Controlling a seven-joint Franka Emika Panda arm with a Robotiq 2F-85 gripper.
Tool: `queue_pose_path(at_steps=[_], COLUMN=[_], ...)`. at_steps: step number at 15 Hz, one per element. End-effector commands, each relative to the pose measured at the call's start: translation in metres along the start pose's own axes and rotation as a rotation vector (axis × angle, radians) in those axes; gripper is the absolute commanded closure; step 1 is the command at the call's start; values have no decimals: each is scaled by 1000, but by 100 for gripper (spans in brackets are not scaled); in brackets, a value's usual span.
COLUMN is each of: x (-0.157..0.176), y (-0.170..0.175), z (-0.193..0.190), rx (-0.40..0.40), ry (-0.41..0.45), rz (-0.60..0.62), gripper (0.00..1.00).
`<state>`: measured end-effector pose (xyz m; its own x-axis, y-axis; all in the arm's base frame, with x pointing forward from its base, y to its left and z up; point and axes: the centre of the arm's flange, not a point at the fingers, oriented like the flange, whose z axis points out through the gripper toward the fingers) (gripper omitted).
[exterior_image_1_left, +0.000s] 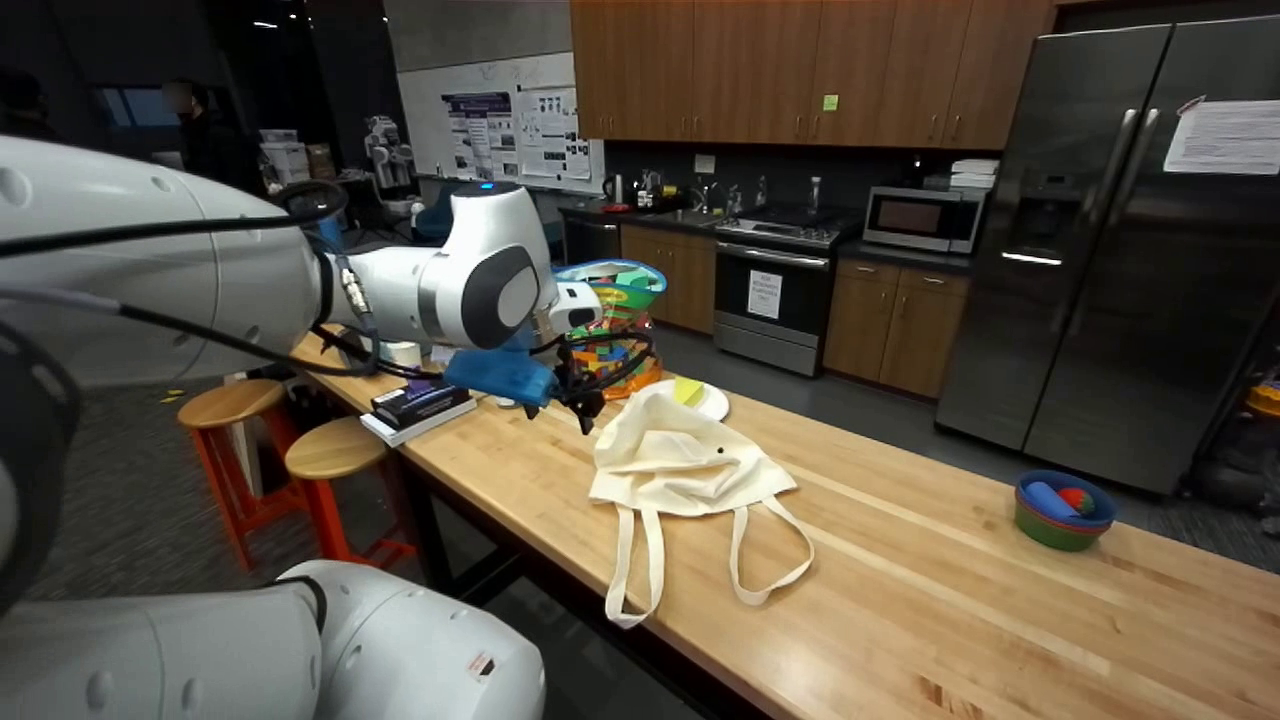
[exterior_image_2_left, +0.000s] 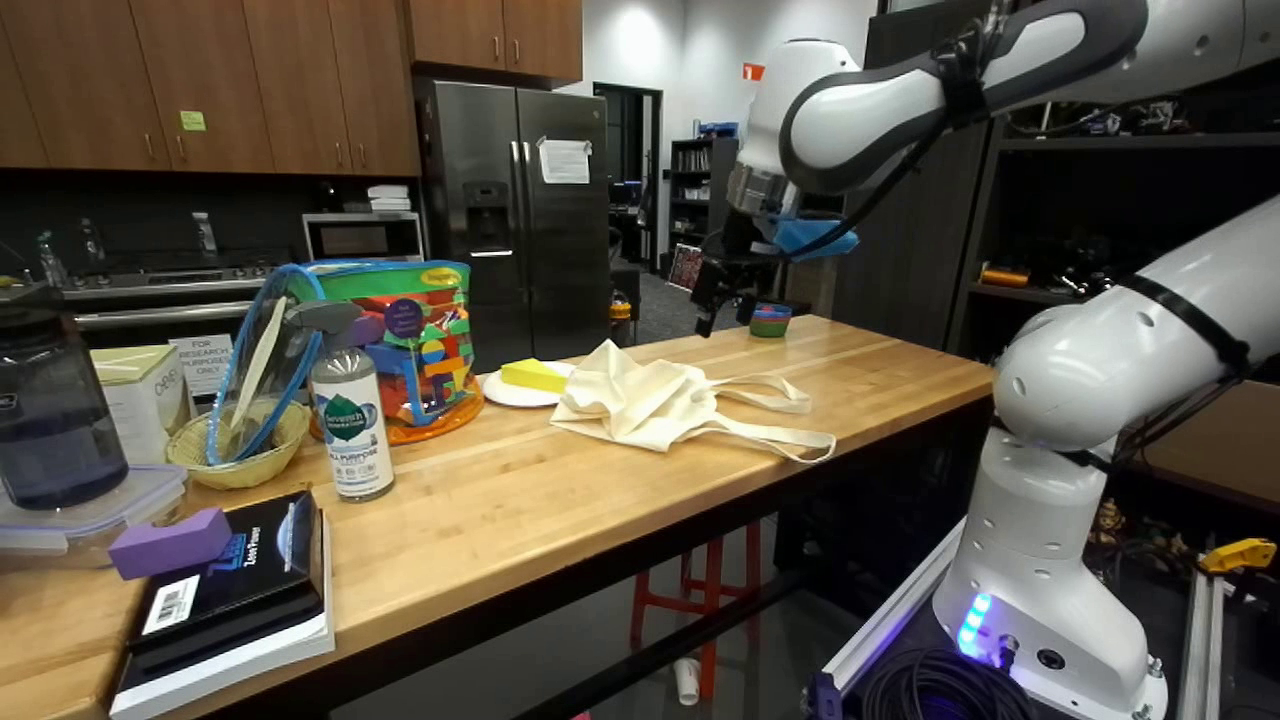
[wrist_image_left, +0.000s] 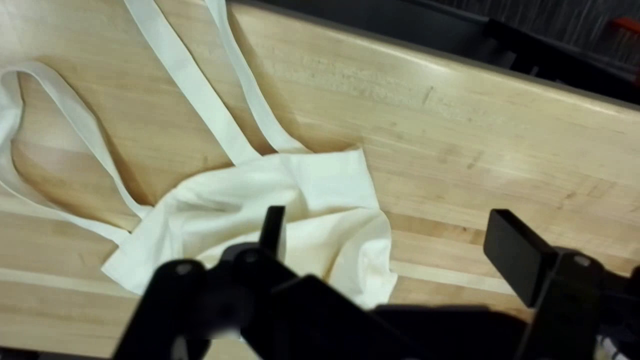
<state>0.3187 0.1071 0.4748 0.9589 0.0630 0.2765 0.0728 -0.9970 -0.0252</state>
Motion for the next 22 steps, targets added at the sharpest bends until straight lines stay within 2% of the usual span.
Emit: queue_pose_path(at_steps=[1, 6, 15, 22], x=[25, 57, 122, 160], y=[-32, -46, -41, -36], z=[14, 38, 68, 93], rx=[8, -24, -83, -112], ry=[76, 77, 29, 7], rz=[-24, -48, -65, -68], gripper=[0, 0, 0, 0])
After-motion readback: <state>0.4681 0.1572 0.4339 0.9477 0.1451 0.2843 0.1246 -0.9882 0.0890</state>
